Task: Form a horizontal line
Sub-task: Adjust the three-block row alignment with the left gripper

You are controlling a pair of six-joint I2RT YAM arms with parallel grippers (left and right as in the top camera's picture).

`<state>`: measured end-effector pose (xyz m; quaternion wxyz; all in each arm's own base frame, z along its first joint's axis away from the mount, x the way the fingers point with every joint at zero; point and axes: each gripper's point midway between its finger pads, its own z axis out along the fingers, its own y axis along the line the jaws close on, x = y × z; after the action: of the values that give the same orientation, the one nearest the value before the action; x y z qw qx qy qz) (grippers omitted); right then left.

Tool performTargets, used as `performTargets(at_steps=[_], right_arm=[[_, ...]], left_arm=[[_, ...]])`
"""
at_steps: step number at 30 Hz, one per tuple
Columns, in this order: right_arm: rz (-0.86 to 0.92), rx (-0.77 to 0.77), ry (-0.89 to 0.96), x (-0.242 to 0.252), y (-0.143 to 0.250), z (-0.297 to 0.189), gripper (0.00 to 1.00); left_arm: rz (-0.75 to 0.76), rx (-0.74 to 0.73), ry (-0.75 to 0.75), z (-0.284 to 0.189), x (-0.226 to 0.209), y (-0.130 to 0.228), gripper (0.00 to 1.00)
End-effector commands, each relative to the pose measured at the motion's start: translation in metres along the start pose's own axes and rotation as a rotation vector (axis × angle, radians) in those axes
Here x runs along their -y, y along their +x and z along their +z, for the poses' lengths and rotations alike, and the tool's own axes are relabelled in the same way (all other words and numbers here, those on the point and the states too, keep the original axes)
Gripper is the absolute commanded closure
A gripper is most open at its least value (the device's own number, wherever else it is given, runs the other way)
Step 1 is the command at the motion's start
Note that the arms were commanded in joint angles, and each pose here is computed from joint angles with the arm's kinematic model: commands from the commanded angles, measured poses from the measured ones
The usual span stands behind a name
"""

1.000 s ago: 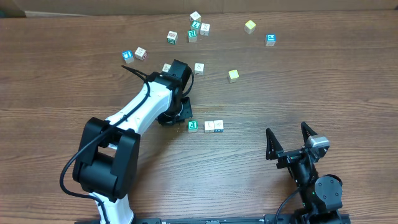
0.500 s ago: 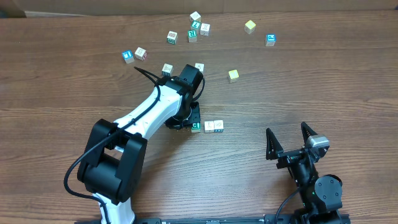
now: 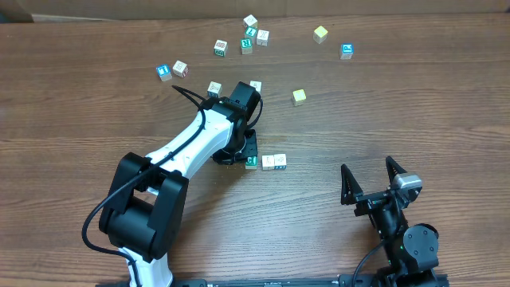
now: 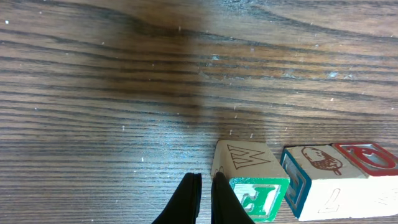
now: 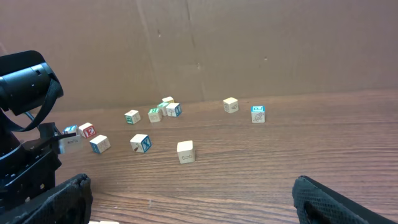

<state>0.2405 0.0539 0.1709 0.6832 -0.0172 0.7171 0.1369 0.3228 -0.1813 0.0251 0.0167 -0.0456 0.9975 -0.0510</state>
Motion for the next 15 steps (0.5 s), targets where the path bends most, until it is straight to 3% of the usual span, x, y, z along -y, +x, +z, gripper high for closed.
performTargets(at_steps=[1,15], right_arm=[[-0.004,0.006,-0.004,-0.0007,0.0011,0.0000,0.00],[-0.004,0.006,-0.004,-0.0007,0.0010,0.0000,0.00]], left_arm=[[0.005,-0.013,0.025,0.0008,0.0088,0.0003,0.95],[-0.002,-0.041,0.068,0.0004,0.0164,0.0051,0.95]])
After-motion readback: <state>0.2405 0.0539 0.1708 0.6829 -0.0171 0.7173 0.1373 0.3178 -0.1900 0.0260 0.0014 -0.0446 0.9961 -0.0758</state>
